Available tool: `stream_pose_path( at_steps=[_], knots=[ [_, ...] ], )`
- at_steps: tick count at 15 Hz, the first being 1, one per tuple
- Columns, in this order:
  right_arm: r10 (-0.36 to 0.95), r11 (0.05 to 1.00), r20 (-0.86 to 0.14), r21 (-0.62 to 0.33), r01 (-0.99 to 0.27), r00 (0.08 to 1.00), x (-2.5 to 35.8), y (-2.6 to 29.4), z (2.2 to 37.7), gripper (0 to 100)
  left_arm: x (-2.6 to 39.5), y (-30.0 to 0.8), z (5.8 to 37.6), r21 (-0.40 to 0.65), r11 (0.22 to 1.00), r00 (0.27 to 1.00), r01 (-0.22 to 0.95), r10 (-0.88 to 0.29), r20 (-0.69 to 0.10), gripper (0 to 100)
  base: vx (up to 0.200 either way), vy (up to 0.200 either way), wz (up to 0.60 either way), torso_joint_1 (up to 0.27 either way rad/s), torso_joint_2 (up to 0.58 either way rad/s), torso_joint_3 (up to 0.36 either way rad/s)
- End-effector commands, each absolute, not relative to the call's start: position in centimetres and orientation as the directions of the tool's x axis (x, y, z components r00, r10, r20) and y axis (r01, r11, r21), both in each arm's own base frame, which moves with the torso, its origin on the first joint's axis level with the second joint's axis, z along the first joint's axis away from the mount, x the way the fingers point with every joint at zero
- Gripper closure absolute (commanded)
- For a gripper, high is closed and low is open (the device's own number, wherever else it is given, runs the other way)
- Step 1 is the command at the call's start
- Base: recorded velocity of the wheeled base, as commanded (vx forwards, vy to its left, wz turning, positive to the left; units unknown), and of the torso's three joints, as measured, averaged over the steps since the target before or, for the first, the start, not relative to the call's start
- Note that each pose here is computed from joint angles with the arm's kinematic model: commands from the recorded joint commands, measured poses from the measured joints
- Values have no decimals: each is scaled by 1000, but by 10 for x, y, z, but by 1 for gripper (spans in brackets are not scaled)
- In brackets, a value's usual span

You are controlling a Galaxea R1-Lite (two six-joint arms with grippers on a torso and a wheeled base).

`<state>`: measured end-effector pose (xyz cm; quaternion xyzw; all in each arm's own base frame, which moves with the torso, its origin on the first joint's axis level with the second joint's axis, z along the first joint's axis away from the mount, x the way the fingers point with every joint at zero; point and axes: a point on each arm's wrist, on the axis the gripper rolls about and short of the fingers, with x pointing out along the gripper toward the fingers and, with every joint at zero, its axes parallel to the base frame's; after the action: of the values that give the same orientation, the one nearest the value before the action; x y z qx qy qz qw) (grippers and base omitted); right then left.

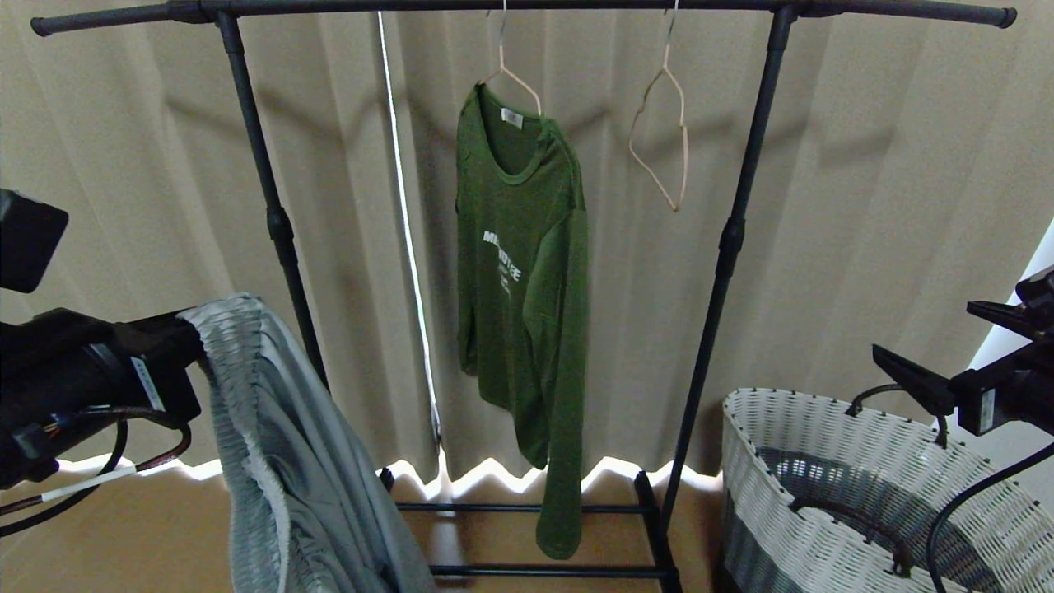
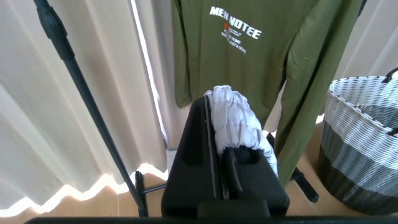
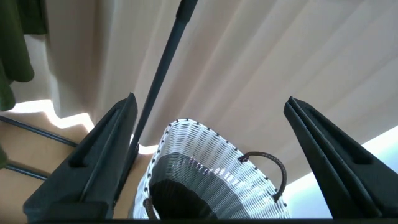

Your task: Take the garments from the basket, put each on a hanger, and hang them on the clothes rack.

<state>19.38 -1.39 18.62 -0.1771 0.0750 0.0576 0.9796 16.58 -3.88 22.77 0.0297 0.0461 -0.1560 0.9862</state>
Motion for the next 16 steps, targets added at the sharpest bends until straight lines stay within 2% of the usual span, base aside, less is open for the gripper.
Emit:
stream_pose_path(
  at_steps=[1,4,7,11,16],
  knots=[
    [87,935,-177,-324,-142,980,193,-14,183,0,166,-39,228,44,949,947,311,-305,-99,100,0,0,0,0,0,0],
    [86,938,-188,-316,-143,978,190,-14,180,0,166,-39,228,43,950,947,311,-305,-98,100,0,0,0,0,0,0],
    [87,939,-248,-303,-163,965,177,-12,161,0,166,-39,229,41,950,947,310,-305,-96,100,0,0,0,0,0,0],
    [86,939,-204,-310,-148,975,181,-13,163,0,166,-39,229,41,950,947,310,-305,-96,100,0,0,0,5,-24,-8],
    [86,941,-214,-303,-150,973,179,-13,161,0,166,-39,229,41,950,947,310,-305,-96,100,0,0,0,78,-316,-257]
  ],
)
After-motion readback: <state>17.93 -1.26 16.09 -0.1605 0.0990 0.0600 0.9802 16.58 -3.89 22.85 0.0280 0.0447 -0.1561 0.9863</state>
